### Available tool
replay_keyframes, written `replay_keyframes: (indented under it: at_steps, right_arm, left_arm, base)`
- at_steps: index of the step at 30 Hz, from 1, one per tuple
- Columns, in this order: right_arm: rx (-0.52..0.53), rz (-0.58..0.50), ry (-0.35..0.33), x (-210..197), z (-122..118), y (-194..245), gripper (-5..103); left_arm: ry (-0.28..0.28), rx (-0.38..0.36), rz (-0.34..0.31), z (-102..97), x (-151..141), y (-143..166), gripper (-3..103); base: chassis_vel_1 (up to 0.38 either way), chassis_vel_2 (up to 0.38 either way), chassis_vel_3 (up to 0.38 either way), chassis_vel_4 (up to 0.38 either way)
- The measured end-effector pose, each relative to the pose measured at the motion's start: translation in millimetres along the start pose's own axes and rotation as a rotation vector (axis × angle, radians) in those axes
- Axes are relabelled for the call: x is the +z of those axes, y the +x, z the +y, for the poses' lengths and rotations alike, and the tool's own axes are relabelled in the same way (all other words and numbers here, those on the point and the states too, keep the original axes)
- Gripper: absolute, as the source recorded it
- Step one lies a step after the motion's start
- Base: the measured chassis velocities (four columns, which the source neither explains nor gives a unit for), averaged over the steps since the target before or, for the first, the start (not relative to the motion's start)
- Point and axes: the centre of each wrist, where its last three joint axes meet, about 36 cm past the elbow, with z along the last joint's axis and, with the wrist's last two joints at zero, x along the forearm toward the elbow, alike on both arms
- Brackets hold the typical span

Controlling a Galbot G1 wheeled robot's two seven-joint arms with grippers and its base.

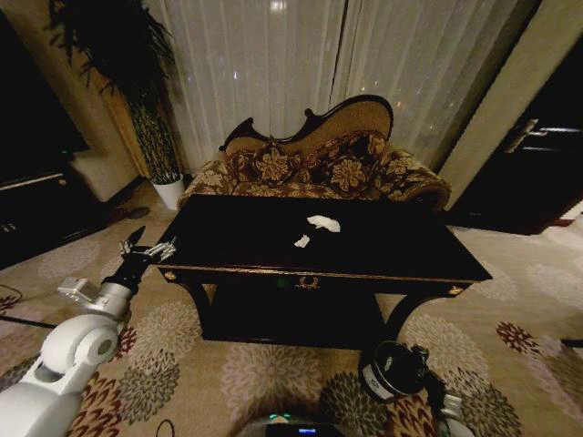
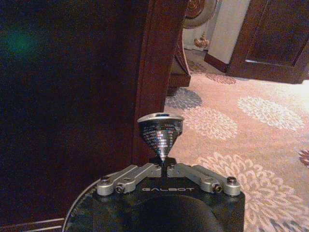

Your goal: Move to the front of the table and place the trash on the table into the trash bin.

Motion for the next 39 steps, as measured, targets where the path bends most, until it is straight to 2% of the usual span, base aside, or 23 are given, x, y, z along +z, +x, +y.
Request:
replay_keyframes:
  at_steps: [1,3,7,9,10,12,15,16,18,22,25,27,34,39]
  right_arm:
    - [-0.002,-0.003,0.0,1,2,-1,5]
    - [-0.004,-0.003,0.0,2,4,-1,5]
    - [-0.011,-0.005,0.006,7,7,1,27]
    - [-0.013,-0.008,0.009,9,7,2,27]
    - [-0.016,-0.009,0.011,11,8,4,37]
    - [-0.017,-0.008,0.009,13,9,5,37]
    - [-0.02,-0.005,0.007,17,10,11,54]
    - [-0.019,-0.008,0.005,16,10,12,59]
    - [-0.017,-0.013,0.001,16,9,14,59]
    - [-0.01,-0.04,-0.021,10,4,25,81]
    - [0.0,-0.071,-0.043,4,1,38,86]
    - [0.005,-0.102,-0.054,-2,-4,53,96]
    - [0.01,-0.188,-0.052,-16,-23,94,100]
    - [0.002,-0.25,-0.07,-30,-23,132,100]
  left_arm:
    - [0.0,0.0,0.0,0.0,0,0,100]
    - [0.0,0.0,0.0,0.0,0,0,100]
    - [0.0,0.0,0.0,0.0,0,0,100]
    - [0.0,0.0,0.0,0.0,0,0,100]
    - [0.0,0.0,0.0,0.0,0,0,100]
    - [0.0,0.0,0.0,0.0,0,0,100]
    - [0.0,0.0,0.0,0.0,0,0,100]
    - [0.0,0.0,0.0,0.0,0,0,100]
    - [0.0,0.0,0.0,0.0,0,0,100]
    - [0.0,0.0,0.0,0.0,0,0,100]
    - [0.0,0.0,0.0,0.0,0,0,100]
    - [0.0,0.0,0.0,0.0,0,0,100]
    - [0.0,0.0,0.0,0.0,0,0,100]
    - [0.0,0.0,0.0,0.0,0,0,100]
  base:
    - [0.0,0.0,0.0,0.0]
    - [0.0,0.0,0.0,0.0]
    - [0.0,0.0,0.0,0.0]
    - [0.0,0.0,0.0,0.0]
    - [0.0,0.0,0.0,0.0]
    - [0.0,0.0,0.0,0.0]
    - [0.0,0.0,0.0,0.0]
    - [0.0,0.0,0.0,0.0]
    - [0.0,0.0,0.0,0.0]
    - [0.0,0.0,0.0,0.0]
    - [0.0,0.0,0.0,0.0]
    - [0.0,0.0,0.0,0.0]
    - [0.0,0.0,0.0,0.0]
    - [0.0,0.0,0.0,0.0]
